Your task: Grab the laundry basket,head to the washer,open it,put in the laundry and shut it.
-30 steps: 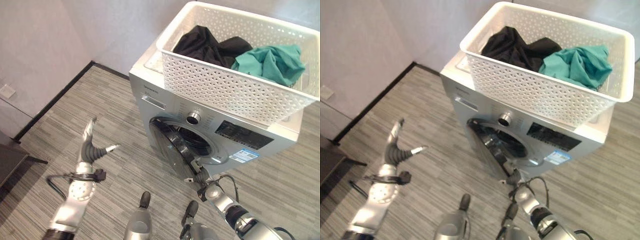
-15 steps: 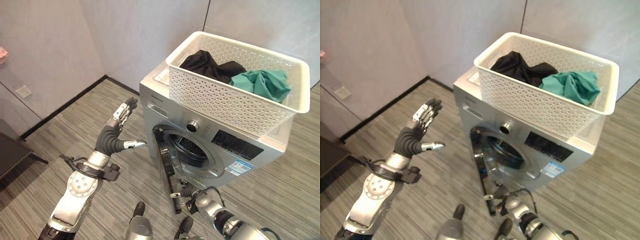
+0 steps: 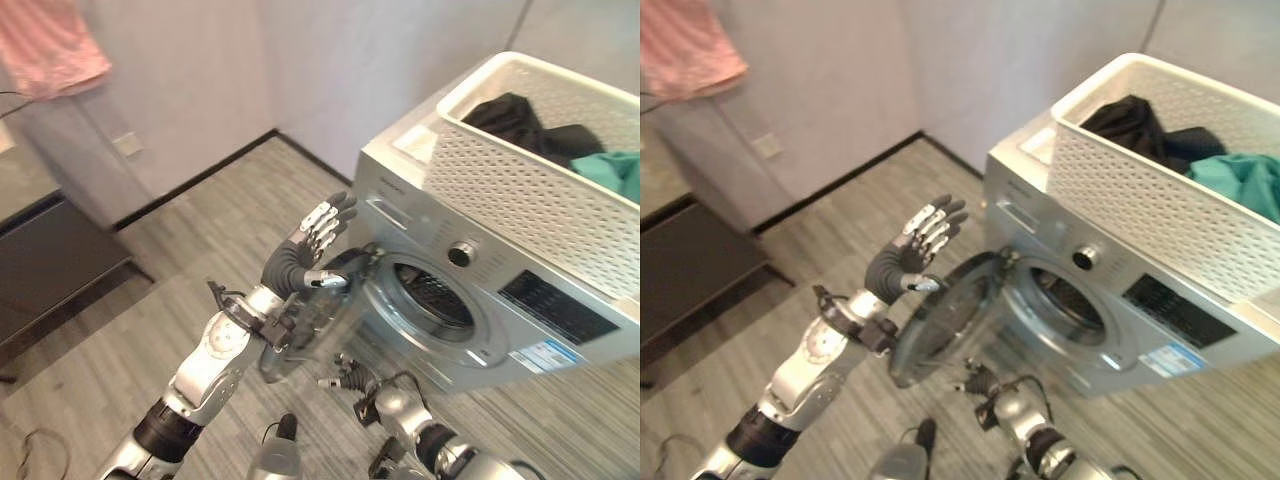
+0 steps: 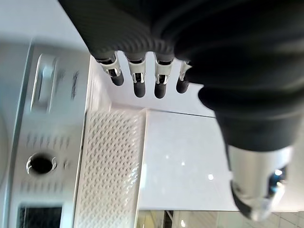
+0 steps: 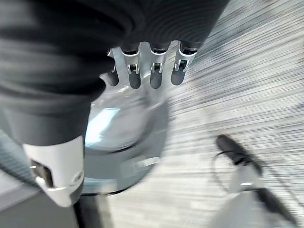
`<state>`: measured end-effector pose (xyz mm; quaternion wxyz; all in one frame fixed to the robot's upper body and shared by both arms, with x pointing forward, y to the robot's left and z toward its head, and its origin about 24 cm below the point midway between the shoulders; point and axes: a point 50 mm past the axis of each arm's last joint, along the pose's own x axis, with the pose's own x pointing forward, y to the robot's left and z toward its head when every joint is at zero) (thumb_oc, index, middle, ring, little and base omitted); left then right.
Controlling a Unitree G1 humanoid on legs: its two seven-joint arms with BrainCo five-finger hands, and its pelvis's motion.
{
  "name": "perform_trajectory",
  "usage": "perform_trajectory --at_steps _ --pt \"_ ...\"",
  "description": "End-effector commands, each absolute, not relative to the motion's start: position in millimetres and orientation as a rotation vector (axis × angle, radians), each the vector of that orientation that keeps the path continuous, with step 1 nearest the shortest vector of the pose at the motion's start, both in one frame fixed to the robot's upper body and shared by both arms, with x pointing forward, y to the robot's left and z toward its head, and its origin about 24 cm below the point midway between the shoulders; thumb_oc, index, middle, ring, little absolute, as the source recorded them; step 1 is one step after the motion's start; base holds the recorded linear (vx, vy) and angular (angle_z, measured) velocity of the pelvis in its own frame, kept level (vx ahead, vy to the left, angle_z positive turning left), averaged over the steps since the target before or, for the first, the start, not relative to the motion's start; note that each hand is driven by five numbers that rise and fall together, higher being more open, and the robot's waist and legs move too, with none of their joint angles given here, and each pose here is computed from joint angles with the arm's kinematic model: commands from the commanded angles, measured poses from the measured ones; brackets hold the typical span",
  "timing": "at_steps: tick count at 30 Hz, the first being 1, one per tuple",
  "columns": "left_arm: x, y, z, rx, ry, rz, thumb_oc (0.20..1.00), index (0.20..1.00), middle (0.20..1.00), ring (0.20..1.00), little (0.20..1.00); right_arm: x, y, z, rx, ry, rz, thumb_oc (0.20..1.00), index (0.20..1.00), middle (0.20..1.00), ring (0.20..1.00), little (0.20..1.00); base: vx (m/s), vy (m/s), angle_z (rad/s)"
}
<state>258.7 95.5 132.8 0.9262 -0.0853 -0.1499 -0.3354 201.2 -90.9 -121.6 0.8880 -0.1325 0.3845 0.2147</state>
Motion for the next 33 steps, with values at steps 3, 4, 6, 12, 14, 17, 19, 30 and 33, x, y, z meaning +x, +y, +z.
perform_trajectory --at_steps 3,4,6,12,14,17,19,30,33 --pt "257 63 129 -0.393 -0.19 -0.972 1.0 1.0 1.0 1.0 1.0 157 -156 -151 -0.503 1.016 0.399 1.0 1.0 1.0 1.0 1.0 0.1 0.087 -0.42" --pt "257 62 129 -0.393 -0.191 -0.973 1.0 1.0 1.0 1.0 1.0 157 -156 -151 -0.502 1.015 0.398 1.0 1.0 1.0 1.0 1.0 0.03 0.031 -0.44" --pt "259 46 116 -0.399 -0.07 -1.059 1.0 1.0 1.0 1.0 1.0 143 -188 -155 -0.556 1.097 0.33 1.0 1.0 1.0 1.0 1.0 0.04 0.036 -0.3" --pt "269 26 92 0.024 0.007 -1.196 1.0 1.0 1.0 1.0 1.0 138 -224 -151 -0.543 1.13 0.22 1.0 1.0 1.0 1.0 1.0 0.02 0.024 -0.23" --pt "271 15 72 0.189 0.074 -1.261 1.0 1.0 1.0 1.0 1.0 142 -228 -148 -0.554 1.123 0.224 1.0 1.0 1.0 1.0 1.0 0.02 0.022 -0.23" --pt "288 21 21 0.503 0.22 -1.163 1.0 1.0 1.0 1.0 1.0 153 -230 -143 -0.558 1.096 0.206 1.0 1.0 1.0 1.0 1.0 -0.01 0.012 -0.29" --pt "294 61 -38 0.954 0.448 -1.043 1.0 1.0 1.0 1.0 1.0 165 -226 -139 -0.533 1.052 0.193 1.0 1.0 1.0 1.0 1.0 -0.05 0.008 -0.32" --pt "349 281 32 1.322 0.658 -0.137 1.0 1.0 1.0 1.0 1.0 201 -220 -110 -0.424 0.786 0.12 1.0 1.0 1.0 1.0 1.0 -0.12 -0.044 -0.11" --pt "354 311 65 1.282 0.593 0.058 1.0 1.0 1.0 1.0 1.0 199 -220 -109 -0.401 0.767 0.099 1.0 1.0 1.0 1.0 1.0 -0.08 -0.055 0.23"
